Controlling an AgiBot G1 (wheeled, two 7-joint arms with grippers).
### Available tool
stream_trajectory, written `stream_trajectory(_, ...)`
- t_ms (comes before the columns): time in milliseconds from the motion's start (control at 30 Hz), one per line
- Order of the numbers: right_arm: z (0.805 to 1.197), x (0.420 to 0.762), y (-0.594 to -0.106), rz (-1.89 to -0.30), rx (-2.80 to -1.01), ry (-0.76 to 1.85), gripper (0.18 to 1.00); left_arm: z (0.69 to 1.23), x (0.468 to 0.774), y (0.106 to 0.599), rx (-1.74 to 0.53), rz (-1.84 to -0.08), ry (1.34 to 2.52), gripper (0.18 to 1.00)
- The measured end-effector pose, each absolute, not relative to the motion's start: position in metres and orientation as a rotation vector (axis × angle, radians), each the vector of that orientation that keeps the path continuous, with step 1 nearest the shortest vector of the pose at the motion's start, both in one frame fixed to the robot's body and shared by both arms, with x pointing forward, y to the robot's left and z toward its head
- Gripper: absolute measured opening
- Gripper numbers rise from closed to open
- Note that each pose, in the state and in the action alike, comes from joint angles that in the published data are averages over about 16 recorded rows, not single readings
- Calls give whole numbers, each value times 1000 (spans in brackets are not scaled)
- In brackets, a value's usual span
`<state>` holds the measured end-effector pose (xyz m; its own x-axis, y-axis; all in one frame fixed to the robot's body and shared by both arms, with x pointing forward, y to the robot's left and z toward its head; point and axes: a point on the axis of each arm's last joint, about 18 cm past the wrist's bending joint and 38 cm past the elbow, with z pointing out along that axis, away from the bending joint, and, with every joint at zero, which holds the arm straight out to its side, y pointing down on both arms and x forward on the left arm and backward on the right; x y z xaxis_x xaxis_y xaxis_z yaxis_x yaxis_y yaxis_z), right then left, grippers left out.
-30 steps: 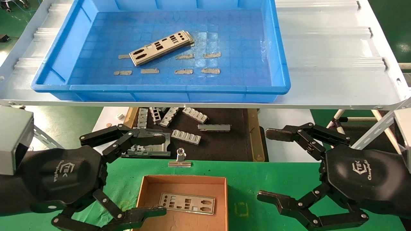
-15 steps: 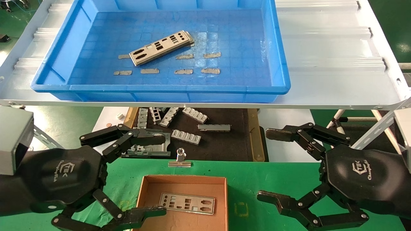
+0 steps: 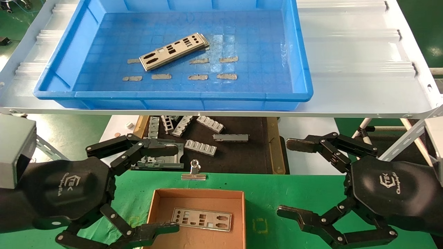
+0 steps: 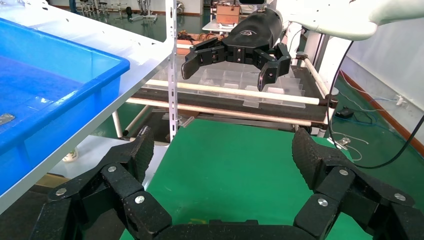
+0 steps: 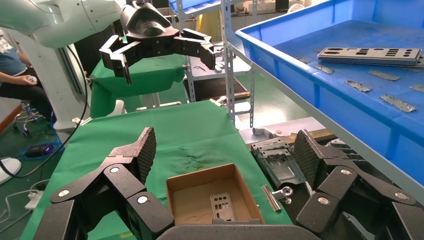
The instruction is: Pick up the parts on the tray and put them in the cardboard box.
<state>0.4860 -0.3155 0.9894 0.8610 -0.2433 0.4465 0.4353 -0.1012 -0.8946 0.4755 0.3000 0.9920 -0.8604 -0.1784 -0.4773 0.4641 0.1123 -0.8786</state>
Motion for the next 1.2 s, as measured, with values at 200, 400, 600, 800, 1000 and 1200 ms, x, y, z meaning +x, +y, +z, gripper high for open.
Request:
stream_trajectory(200,989,486,-315,-574,-1573,-155,1001,992,476,300,277,-1798,1925,1001)
stream_trajectory(400,989,486,-315,-574,-1573,-155,1001,992,476,300,277,-1798,1925,1001)
stream_trajectory(600,989,486,-315,-574,-1573,-155,1001,992,476,300,277,-1798,1925,1001)
stream_trajectory(800,989,486,-315,-574,-1573,-155,1001,992,476,300,277,-1798,1925,1001)
stream_trajectory(1000,989,486,-315,-574,-1573,-155,1001,992,476,300,277,-1798,1925,1001)
stream_trajectory(1200,989,486,-315,-574,-1573,-155,1001,992,476,300,277,-1798,1925,1001)
